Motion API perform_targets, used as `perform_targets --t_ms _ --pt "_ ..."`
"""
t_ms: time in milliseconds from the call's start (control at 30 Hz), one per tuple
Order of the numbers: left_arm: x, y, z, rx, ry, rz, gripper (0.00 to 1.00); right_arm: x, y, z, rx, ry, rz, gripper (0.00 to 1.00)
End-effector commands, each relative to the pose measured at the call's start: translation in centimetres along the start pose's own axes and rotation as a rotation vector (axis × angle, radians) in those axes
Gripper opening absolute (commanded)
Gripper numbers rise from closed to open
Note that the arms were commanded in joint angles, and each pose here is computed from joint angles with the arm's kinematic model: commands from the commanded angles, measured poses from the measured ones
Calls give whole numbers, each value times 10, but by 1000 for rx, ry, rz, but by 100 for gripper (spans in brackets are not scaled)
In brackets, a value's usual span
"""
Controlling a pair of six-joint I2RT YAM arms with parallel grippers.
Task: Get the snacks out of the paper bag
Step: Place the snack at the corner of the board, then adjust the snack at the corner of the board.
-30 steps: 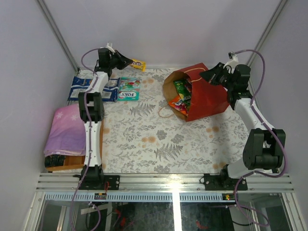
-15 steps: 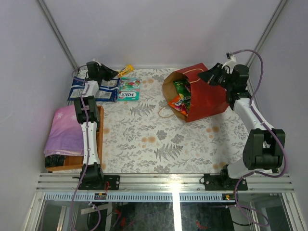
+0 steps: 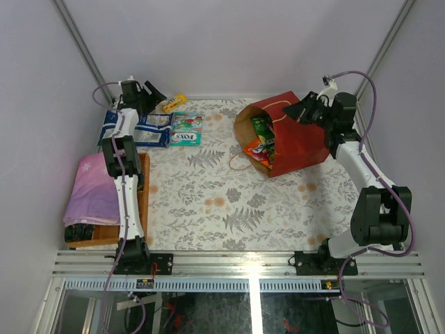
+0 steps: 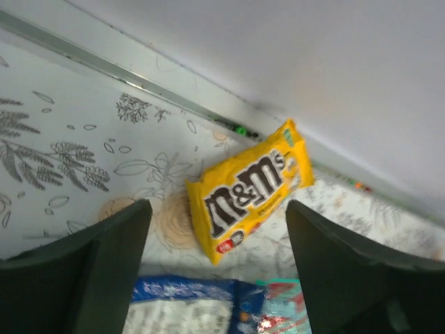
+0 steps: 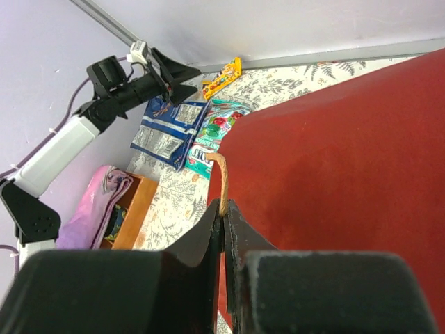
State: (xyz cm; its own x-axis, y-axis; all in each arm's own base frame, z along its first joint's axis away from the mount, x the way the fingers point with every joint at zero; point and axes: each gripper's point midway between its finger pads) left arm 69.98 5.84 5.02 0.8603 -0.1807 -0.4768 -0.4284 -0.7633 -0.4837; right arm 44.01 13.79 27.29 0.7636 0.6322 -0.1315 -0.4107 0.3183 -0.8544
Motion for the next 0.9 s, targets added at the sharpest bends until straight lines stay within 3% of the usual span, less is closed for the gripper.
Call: perform_targets --t_ms 0,33,300,533,667,833,867 --pt "-35 -44 -28 114 -30 -106 93 -6 -35 32 -110 -53 -68 0" --pt "-42 -49 -34 126 -33 -118 99 -6 -37 34 -113 -54 -69 0" --pt "-104 -74 -83 258 -105 -284 100 0 -36 39 -125 -63 -58 0" --pt "-91 -52 -93 528 -356 -466 100 7 -29 41 -125 -74 -39 0" --pt "-51 -26 -66 582 -439 -392 100 7 -29 41 -131 -68 -36 0" --pt "-32 -9 -43 472 -412 -295 100 9 -24 41 -129 -73 -24 0" --pt "-29 -5 -34 428 -388 -267 95 10 -23 41 -128 -75 -20 0"
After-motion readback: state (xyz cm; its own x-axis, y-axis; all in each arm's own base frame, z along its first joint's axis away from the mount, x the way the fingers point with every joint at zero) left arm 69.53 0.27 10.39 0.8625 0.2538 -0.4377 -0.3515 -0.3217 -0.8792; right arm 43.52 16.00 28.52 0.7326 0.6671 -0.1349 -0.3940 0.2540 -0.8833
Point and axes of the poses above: each gripper's point midway between its finger pads, its own x axis out along the fingers, its own z axis along the line the jaws close on, y = z × x, and after that the axes turned 9 degrees about -x, right-handed
